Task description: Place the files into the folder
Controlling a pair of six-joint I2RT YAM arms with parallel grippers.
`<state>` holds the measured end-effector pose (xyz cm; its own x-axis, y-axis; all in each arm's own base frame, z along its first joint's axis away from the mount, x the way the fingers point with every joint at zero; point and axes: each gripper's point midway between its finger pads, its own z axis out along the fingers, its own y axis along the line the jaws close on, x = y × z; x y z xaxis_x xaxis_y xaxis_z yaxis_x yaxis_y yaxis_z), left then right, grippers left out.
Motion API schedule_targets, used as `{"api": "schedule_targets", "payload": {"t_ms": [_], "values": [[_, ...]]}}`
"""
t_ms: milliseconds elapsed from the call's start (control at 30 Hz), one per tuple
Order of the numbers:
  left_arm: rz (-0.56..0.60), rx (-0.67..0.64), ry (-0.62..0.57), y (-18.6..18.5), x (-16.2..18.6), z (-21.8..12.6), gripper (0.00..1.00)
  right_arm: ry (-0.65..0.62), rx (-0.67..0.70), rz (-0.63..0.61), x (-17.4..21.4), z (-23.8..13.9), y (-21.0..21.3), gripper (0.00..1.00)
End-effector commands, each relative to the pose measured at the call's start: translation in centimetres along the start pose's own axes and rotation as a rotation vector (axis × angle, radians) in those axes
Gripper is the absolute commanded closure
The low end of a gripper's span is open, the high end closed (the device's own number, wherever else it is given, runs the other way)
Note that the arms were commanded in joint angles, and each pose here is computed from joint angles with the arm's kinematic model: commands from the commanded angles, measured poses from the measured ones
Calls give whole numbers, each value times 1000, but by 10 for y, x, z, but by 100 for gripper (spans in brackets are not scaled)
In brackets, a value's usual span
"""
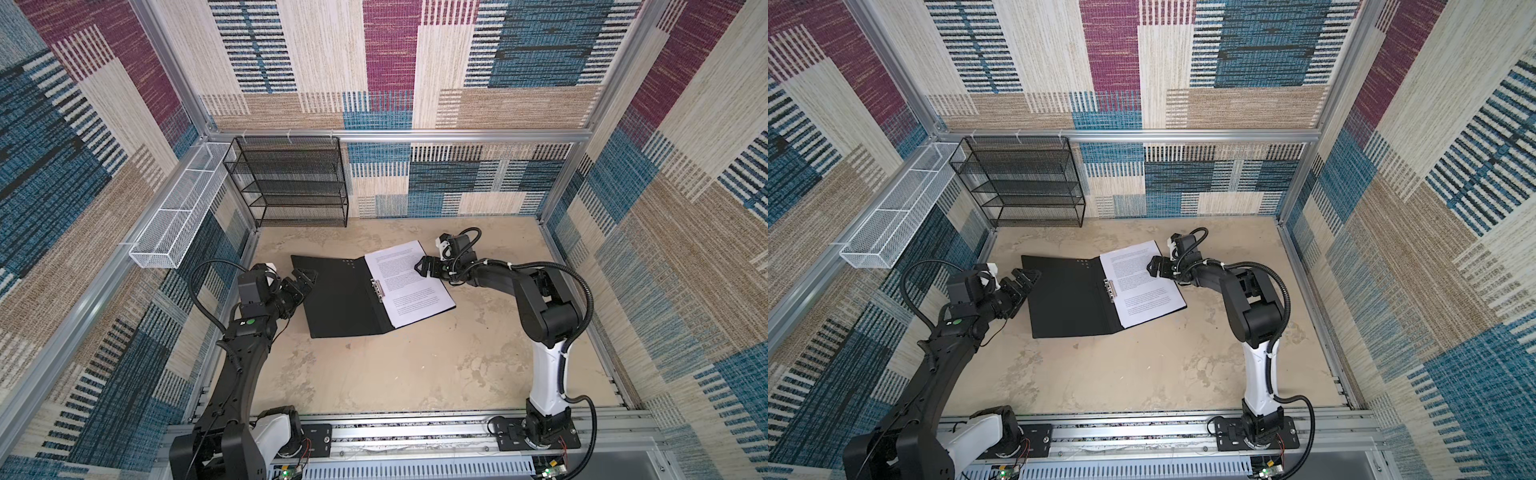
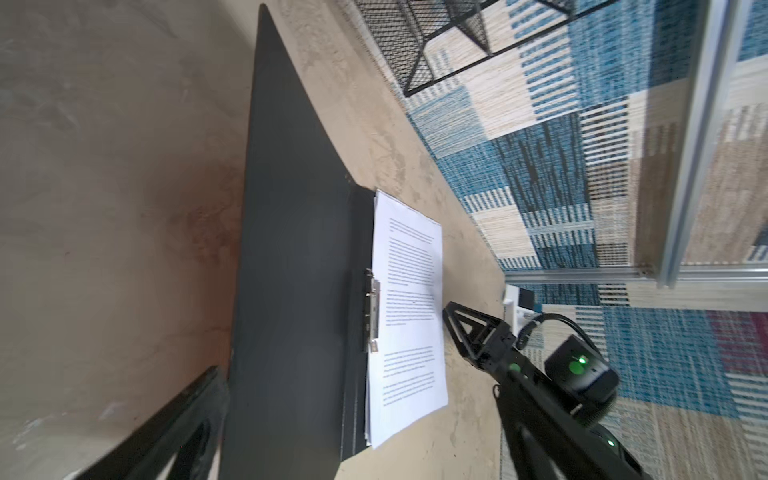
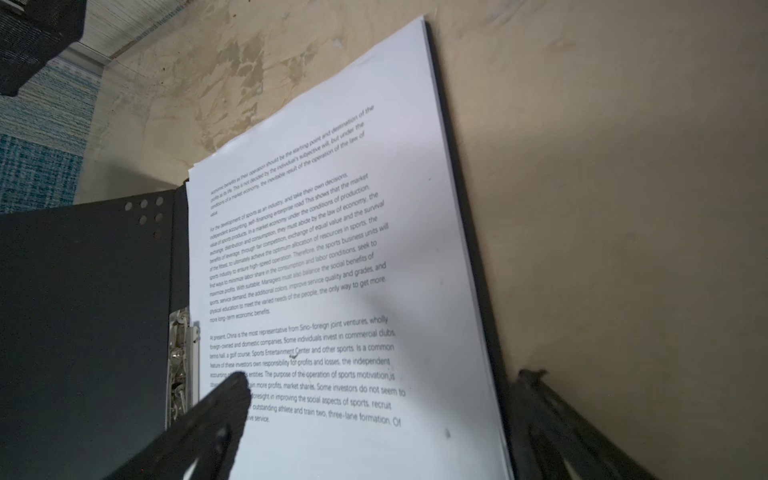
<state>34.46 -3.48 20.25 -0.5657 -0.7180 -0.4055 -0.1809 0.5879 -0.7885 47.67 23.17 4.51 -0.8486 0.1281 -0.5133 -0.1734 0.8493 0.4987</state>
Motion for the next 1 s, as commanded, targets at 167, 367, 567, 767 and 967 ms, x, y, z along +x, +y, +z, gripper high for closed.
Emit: {"api": "schedule_targets", "payload": {"t_ms": [167, 367, 567, 767, 967], "values": [[42, 193, 251, -87, 44, -7, 1, 305, -77, 95, 92, 9, 42, 1], [114, 238, 324, -131, 66, 8, 1, 286, -166, 164, 94, 4, 70, 0], [139, 219, 386, -138, 86, 27, 1, 164, -101, 237, 60, -23, 57, 0], [168, 226, 379, -154, 76, 28, 1, 3, 66, 361, 28, -63, 2, 0], [164, 35, 310, -103, 41, 43, 1, -25, 1, 227, 8, -73, 26, 0]]}}
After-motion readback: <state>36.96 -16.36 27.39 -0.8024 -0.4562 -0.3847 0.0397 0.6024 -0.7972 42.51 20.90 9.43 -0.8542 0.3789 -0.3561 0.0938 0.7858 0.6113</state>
